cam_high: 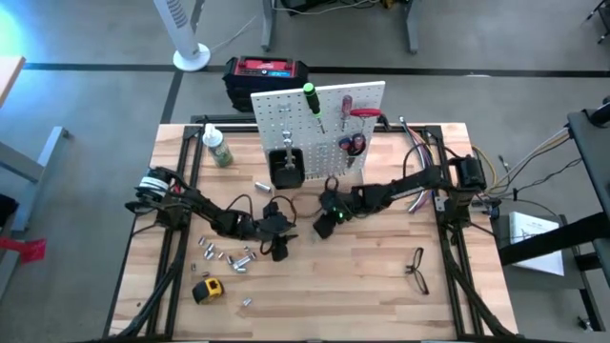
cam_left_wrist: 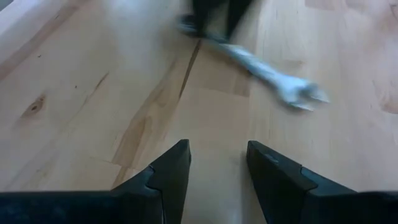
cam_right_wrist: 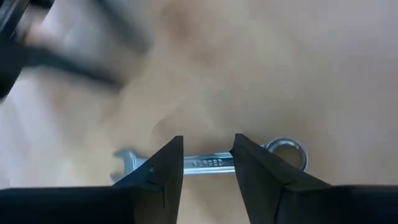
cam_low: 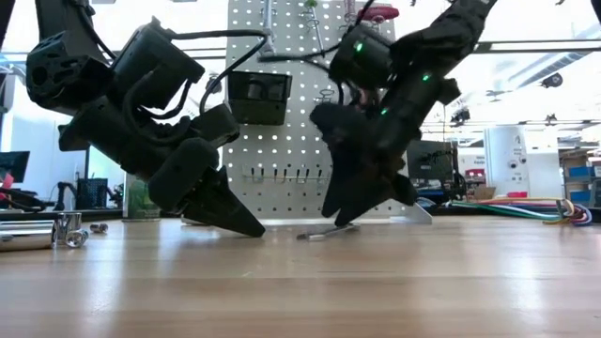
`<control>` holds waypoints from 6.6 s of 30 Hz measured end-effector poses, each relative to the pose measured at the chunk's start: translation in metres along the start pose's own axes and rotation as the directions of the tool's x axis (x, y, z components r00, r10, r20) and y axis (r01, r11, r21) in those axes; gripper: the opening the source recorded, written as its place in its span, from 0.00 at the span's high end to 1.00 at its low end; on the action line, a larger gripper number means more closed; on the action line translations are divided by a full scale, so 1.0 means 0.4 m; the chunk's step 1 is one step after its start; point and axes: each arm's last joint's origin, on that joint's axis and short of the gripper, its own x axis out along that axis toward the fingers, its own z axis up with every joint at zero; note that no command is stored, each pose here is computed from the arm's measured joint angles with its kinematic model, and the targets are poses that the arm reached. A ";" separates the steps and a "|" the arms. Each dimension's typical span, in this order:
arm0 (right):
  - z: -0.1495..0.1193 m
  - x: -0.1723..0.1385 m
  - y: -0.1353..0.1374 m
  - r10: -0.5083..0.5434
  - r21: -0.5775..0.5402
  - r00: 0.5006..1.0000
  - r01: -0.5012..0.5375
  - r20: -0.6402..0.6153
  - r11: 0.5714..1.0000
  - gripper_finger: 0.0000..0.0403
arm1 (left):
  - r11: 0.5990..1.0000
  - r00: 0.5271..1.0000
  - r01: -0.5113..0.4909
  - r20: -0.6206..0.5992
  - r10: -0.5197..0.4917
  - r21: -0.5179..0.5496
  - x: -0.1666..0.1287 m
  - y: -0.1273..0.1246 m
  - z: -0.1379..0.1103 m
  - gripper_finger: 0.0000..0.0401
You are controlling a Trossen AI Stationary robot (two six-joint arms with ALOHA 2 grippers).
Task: Hang tools onto peg board
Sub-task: Hang the silver wrench on the pegboard
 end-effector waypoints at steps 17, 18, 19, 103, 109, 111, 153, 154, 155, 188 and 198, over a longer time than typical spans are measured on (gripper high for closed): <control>-0.075 -0.109 0.170 -0.150 0.271 0.983 0.173 -0.103 0.947 0.76 | 1.000 1.000 0.000 0.007 0.000 0.011 0.000 -0.001 0.002 0.61; -0.072 -0.113 0.171 -0.180 0.288 0.977 0.206 -0.113 0.935 0.76 | 1.000 1.000 0.000 0.007 0.000 0.012 0.000 -0.001 0.002 0.61; -0.069 -0.116 0.173 -0.195 0.309 0.973 0.224 -0.120 0.924 0.76 | 1.000 1.000 0.000 0.007 0.000 0.014 0.000 -0.001 0.002 0.61; 0.057 -0.171 0.393 0.035 -0.223 0.898 0.071 0.439 0.972 1.00 | 0.875 0.705 0.463 0.541 -0.459 0.139 -0.126 0.004 0.052 0.61; 0.048 -0.172 0.398 0.030 -0.239 0.893 0.088 0.449 0.967 1.00 | 0.889 0.693 0.441 0.582 -0.426 0.126 -0.130 0.001 0.074 0.61; 0.046 -0.172 0.401 0.033 -0.242 0.893 0.086 0.449 0.966 1.00 | 0.887 0.679 0.440 0.596 -0.429 0.137 -0.127 -0.004 0.085 0.61; -0.028 -0.322 0.420 -0.108 -0.188 0.806 0.263 0.582 0.946 0.75 | 0.938 0.686 0.342 0.668 -0.290 0.055 -0.205 0.020 0.110 1.00; -0.035 -0.333 0.420 -0.124 -0.176 0.795 0.278 0.594 0.944 0.73 | 0.945 0.712 0.326 0.648 -0.271 0.036 -0.203 0.019 0.114 1.00; -0.045 -0.346 0.420 -0.135 -0.172 0.786 0.293 0.604 0.940 0.72 | 0.952 0.747 0.304 0.616 -0.249 0.016 -0.199 0.019 0.116 1.00; -0.337 -0.202 0.101 -0.528 0.031 0.746 0.566 0.405 0.824 0.84 | 0.935 0.801 0.345 0.495 -0.337 0.078 -0.355 0.085 0.548 1.00; -0.324 -0.202 0.067 -0.548 0.075 0.677 0.594 0.492 0.801 0.90 | 0.961 0.834 0.274 0.491 -0.253 0.031 -0.426 0.089 0.524 1.00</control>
